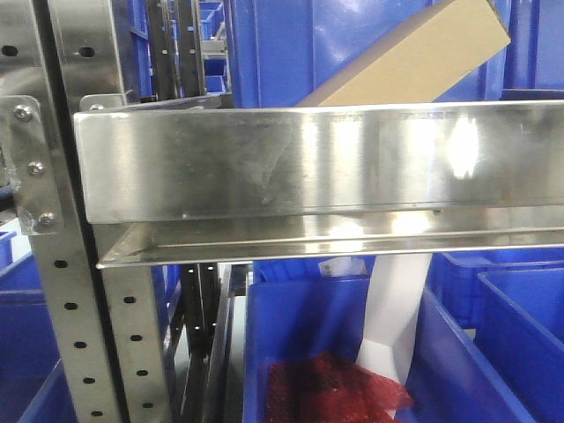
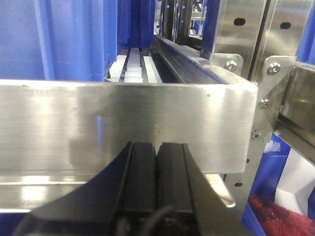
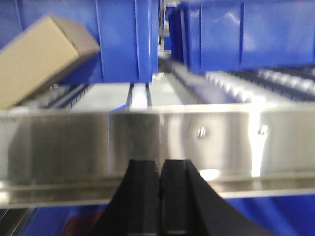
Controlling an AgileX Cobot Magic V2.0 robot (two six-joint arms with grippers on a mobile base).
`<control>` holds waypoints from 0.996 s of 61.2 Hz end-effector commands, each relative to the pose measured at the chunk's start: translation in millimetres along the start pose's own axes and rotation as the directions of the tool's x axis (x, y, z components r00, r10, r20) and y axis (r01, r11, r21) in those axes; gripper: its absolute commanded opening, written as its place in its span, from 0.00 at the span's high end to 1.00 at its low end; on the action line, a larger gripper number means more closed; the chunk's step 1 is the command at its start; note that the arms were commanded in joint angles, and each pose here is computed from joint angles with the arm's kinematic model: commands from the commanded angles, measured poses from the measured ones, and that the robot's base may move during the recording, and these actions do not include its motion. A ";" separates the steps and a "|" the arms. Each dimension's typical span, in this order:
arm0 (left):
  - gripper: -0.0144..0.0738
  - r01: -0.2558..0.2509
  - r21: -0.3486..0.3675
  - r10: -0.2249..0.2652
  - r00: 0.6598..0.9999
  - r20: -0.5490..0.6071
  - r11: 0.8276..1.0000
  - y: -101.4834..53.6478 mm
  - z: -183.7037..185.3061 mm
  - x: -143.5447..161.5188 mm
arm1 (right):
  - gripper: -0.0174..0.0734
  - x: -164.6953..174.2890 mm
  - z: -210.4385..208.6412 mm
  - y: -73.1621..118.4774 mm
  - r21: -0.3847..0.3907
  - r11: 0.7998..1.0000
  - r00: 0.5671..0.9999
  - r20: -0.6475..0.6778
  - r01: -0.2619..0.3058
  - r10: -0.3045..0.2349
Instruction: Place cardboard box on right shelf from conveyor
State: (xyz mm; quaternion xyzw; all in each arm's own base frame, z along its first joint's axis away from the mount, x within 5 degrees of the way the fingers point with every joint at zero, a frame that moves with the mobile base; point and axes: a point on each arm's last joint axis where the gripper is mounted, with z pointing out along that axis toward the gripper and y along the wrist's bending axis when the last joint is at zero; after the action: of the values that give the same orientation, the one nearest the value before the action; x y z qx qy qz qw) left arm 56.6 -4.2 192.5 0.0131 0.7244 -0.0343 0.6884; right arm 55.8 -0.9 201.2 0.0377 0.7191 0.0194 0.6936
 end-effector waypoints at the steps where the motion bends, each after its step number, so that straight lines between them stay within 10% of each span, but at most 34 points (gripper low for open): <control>1: 0.97 0.006 -0.001 -0.005 0.996 0.092 1.000 0.3 -0.9 -5.4 | 0.74 -7.2 -1.1 -1.3 0.008 0.999 0.989 0.141 -0.034 0.032; 61: 0.97 0.006 -0.001 -0.005 0.996 0.092 1.000 0.3 -0.9 -5.4 | 0.74 -4.1 -0.8 -1.3 0.007 0.999 0.992 0.118 -0.037 0.036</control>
State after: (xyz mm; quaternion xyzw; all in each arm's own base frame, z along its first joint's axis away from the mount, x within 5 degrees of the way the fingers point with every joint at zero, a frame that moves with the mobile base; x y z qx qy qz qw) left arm 56.6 -4.2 192.5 0.0131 0.7244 -0.0343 0.6884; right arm 57.0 -1.2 193.8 0.0522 0.7191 0.0313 0.6922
